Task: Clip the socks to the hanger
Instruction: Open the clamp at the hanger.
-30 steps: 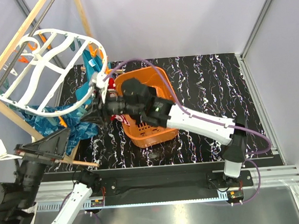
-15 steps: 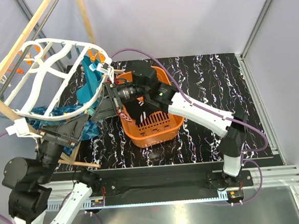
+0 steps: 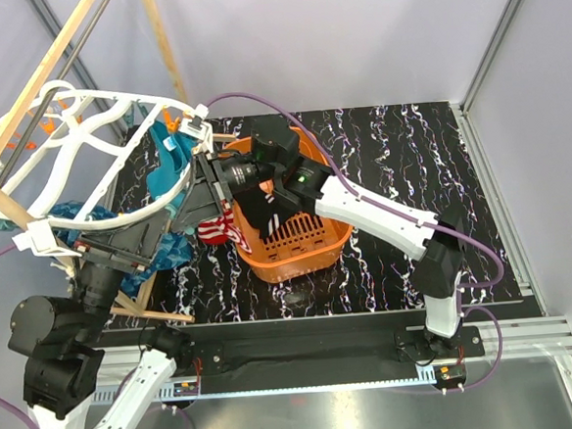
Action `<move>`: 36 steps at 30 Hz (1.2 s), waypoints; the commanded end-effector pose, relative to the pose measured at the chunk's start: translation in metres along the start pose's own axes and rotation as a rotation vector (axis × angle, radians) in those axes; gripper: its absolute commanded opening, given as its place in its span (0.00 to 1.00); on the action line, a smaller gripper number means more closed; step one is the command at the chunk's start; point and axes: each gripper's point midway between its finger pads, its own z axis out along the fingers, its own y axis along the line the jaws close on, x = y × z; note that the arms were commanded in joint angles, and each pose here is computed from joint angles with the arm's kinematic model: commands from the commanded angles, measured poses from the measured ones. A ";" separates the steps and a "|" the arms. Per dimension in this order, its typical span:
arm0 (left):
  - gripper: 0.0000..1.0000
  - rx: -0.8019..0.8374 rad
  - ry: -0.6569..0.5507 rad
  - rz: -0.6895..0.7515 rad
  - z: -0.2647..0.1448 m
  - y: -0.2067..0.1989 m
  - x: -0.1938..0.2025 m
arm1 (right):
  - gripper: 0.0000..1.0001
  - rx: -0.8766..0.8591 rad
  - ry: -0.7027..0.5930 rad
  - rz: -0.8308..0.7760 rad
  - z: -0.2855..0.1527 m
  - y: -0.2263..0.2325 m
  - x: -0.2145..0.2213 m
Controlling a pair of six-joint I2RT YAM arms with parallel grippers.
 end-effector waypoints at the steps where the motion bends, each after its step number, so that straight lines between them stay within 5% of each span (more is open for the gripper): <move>1: 0.65 0.094 0.010 0.004 0.005 -0.017 0.001 | 0.26 -0.100 0.098 0.014 0.002 0.029 0.013; 22: 0.59 0.093 0.034 -0.079 0.029 -0.016 0.007 | 0.24 -0.114 0.094 0.018 0.002 0.030 0.013; 28: 0.38 0.102 0.034 -0.079 0.027 -0.018 0.007 | 0.24 -0.103 0.091 0.022 0.002 0.026 0.014; 30: 0.14 0.096 0.025 -0.073 0.025 -0.017 0.005 | 0.25 -0.097 0.088 0.022 0.002 0.025 0.013; 32: 0.00 0.067 0.019 -0.072 0.025 -0.012 0.004 | 0.35 -0.089 0.083 0.015 0.002 0.025 0.014; 36: 0.00 0.035 0.023 -0.072 0.024 -0.008 0.004 | 0.61 -0.009 0.061 0.016 0.000 0.012 0.015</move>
